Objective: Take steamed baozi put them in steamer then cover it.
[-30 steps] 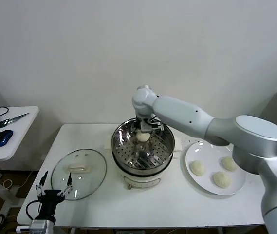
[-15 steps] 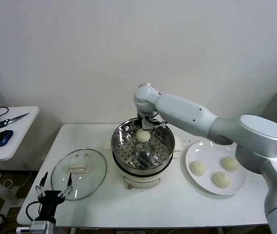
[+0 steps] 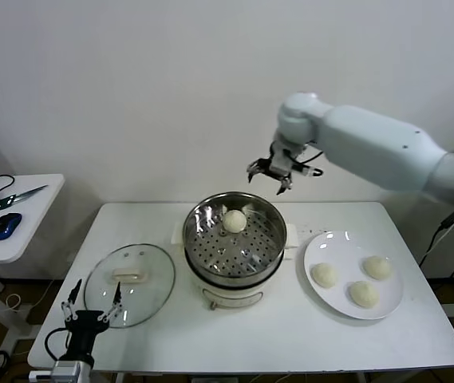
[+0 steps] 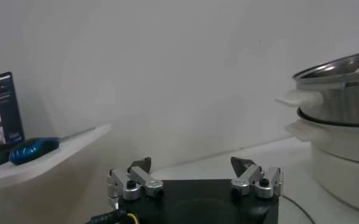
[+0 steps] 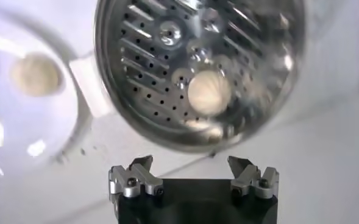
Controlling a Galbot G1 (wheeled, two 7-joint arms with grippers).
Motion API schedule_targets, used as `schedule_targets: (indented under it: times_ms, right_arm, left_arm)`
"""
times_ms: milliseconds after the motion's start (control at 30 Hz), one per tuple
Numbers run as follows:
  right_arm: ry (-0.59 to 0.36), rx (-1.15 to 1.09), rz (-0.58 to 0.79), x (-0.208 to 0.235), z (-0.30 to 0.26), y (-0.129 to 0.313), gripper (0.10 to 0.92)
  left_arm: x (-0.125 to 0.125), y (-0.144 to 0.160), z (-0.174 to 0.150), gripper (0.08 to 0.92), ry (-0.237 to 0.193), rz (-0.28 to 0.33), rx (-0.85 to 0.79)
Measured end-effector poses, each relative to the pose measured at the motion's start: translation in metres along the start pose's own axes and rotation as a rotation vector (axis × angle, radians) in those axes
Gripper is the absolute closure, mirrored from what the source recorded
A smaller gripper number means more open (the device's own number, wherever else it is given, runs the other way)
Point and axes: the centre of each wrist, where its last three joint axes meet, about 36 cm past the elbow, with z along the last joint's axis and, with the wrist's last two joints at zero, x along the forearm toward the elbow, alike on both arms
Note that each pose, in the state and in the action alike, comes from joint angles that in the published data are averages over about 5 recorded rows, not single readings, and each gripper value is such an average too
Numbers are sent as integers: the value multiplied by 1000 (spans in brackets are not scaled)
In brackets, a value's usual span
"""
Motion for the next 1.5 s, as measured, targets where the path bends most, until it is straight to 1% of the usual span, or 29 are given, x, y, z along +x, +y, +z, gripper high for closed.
schedule_targets:
  times_ms: [133,300,433,600,767,1000,1367,1500]
  right_arm:
    - [-31,-242,-42,-7,25,50,200]
    - [-75,-483,-105,-35,42,113,200]
    - [-101,-602,-152,-67,45,150,200]
    - [-106,-690,-189,-106,42,182,200]
    - [-100,-738,-211,-140,37,201,200]
    - [-92,-776,-223,-171,34,210,200]
    - [-79,-818,-228,-195,38,215,200]
    - [-84,-826,-229,-200,38,214,214]
  left_arm:
    - [1,0,0,177,1,0,-4]
    - [4,1,0,177,6,-1,-7]
    - [5,1,0,177,7,-2,-9]
    - [4,0,0,177,6,2,-9]
    - [4,-1,1,177,9,4,-9]
    - [9,1,5,177,21,2,-13]
    - [10,0,9,177,28,3,-13]
    - [9,0,10,177,29,4,-13]
